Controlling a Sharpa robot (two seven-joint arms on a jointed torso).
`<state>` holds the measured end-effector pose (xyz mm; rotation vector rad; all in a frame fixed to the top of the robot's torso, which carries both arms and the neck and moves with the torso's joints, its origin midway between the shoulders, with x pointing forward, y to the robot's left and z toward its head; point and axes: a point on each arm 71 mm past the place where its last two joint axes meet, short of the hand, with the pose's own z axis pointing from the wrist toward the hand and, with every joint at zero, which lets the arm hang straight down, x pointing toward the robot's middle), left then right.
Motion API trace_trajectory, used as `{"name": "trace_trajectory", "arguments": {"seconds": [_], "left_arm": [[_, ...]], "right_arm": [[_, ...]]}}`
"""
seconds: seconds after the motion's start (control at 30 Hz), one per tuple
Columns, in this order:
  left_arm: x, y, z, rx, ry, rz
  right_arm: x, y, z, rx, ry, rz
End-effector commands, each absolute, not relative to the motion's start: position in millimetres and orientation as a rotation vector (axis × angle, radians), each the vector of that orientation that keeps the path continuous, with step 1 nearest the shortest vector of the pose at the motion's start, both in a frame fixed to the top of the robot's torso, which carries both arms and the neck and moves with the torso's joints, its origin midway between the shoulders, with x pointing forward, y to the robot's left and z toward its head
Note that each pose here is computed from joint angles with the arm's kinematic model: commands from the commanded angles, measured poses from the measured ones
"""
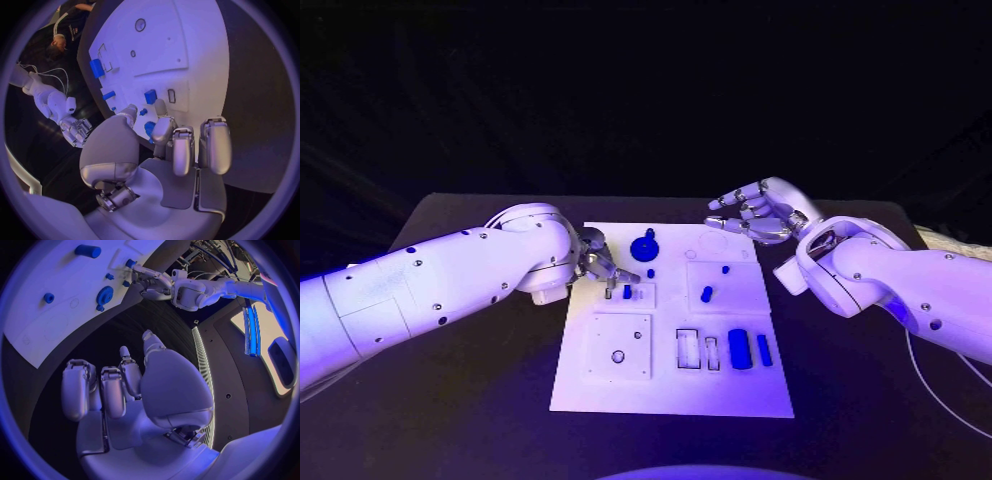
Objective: Assemble the parts on the task board
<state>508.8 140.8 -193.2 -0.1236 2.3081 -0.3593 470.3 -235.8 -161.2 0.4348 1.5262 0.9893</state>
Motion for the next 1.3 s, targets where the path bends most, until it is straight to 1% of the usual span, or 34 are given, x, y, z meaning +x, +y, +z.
{"name": "trace_trajectory", "arguments": {"seconds": [0.03,0.23,0.33,0.43,0.6,0.8,1.03,1.3], "left_arm": [[512.2,142.7,-180.9,-0.196,2.28,-0.411],[525.5,154.4,-158.0,-0.239,2.242,-0.414],[534.7,161.5,-150.2,-0.242,2.246,-0.39],[543.7,166.7,-146.9,-0.241,2.26,-0.364],[558.5,170.4,-150.9,-0.218,2.277,-0.291],[568.0,170.1,-159.5,-0.207,2.295,-0.237],[572.6,164.5,-167.5,-0.186,2.324,-0.218],[573.0,158.8,-175.2,-0.167,2.348,-0.213]], "right_arm": [[471.0,-236.6,-162.5,0.426,1.534,0.99],[472.8,-238.3,-164.2,0.431,1.536,0.984],[473.5,-238.7,-164.9,0.433,1.537,0.982],[473.8,-238.6,-165.4,0.433,1.538,0.981],[474.1,-237.2,-166.0,0.433,1.54,0.984],[474.1,-235.7,-166.4,0.431,1.541,0.988],[474.3,-234.6,-166.7,0.43,1.543,0.991],[474.4,-233.8,-166.9,0.429,1.545,0.993]]}}
